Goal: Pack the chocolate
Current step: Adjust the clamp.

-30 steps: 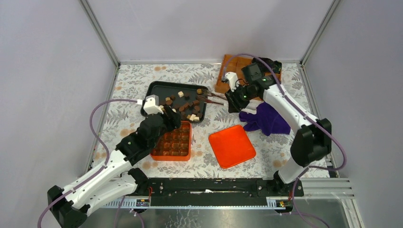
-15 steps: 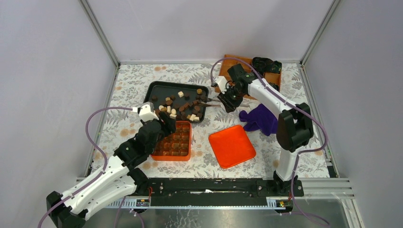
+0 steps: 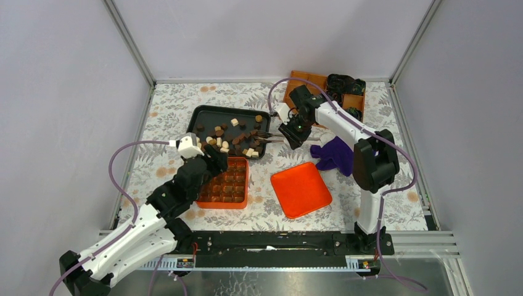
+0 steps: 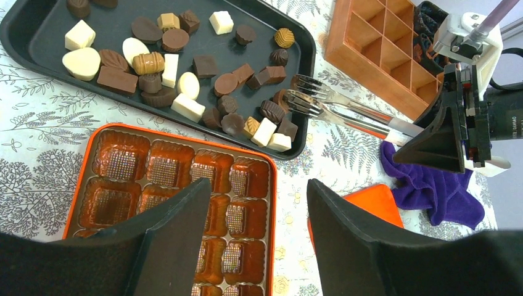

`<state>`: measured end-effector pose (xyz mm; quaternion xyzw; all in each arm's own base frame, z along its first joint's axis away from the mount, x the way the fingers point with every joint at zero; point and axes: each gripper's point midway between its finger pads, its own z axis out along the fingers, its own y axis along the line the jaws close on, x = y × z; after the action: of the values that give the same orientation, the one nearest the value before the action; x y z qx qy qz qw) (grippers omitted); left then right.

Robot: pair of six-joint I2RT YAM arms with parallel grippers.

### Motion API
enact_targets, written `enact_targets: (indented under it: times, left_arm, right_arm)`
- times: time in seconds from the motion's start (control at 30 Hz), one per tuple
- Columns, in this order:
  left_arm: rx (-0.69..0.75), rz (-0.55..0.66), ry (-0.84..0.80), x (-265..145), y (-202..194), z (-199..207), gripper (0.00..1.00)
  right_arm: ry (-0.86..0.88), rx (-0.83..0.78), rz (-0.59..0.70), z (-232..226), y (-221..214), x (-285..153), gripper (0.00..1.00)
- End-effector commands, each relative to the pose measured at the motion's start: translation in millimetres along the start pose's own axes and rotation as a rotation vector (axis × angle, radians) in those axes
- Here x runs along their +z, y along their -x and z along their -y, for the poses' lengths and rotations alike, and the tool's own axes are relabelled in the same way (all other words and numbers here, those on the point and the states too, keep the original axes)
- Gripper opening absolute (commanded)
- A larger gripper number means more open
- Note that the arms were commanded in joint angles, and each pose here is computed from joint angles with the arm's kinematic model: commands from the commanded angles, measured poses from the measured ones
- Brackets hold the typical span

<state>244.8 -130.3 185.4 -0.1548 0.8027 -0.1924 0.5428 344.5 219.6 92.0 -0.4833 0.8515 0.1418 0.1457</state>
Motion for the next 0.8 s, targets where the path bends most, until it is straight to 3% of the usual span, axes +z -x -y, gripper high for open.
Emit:
enact_targets:
  times: [0.0,0.77]
  left_arm:
    - [-0.046,0.066,-0.002,2.5,12.8,1.6,0.66]
    - [-0.071,0.075,-0.031,1.1,15.4,6.9,0.66]
  right_arm:
    - [0.001,-0.031,0.028,-2.8,15.9,-7.8,0.41]
    - [0.03,-0.014,-0.019,-11.0,13.9,-2.4,0.45]
